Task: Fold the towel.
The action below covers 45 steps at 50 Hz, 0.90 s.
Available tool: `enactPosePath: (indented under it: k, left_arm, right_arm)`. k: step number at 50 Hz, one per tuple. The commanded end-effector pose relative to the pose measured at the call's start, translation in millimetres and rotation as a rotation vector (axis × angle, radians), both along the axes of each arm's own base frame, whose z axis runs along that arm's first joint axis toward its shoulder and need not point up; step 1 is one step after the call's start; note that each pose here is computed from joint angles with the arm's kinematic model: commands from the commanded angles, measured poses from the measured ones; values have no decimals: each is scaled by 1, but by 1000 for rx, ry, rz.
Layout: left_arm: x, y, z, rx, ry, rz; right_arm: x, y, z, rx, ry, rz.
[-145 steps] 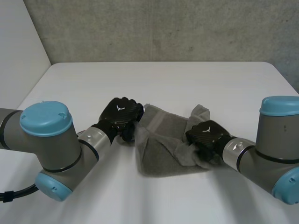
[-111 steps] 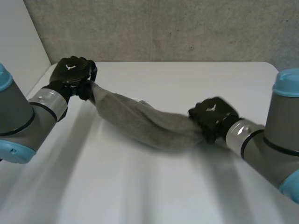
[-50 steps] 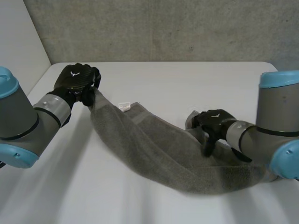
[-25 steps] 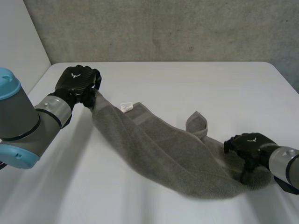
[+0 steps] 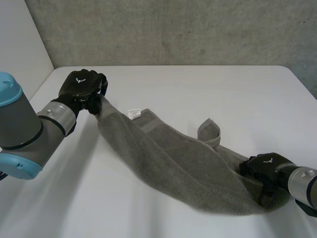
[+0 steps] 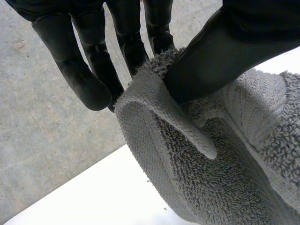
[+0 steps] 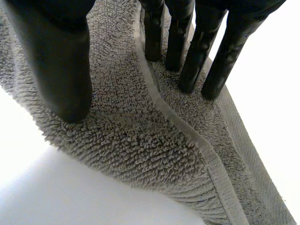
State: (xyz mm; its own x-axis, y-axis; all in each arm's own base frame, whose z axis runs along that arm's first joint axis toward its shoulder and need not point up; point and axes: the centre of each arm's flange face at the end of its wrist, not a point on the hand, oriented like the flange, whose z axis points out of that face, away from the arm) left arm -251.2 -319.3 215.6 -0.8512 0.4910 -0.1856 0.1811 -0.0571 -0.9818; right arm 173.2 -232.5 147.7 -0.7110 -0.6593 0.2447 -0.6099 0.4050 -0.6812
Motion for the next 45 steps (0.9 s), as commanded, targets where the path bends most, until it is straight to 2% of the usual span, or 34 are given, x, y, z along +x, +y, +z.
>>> enactPosePath:
  k: [1, 16, 26, 36, 45]
  left_arm:
    - [0, 0, 0, 0, 0, 0]
    - [0, -1, 1, -2, 2, 2]
    - [0, -1, 1, -1, 4, 2]
    - [0, 0, 1, -3, 4, 0]
    - [1, 0, 1, -1, 4, 2]
  right_arm:
    - [0, -2, 0, -7, -1, -1]
    - [1, -6, 2, -23, -8, 1]
    - [7, -20, 23, -129, -75, 20]
    - [30, -11, 26, -141, -160, 70]
    - [40, -8, 11, -59, -200, 45]
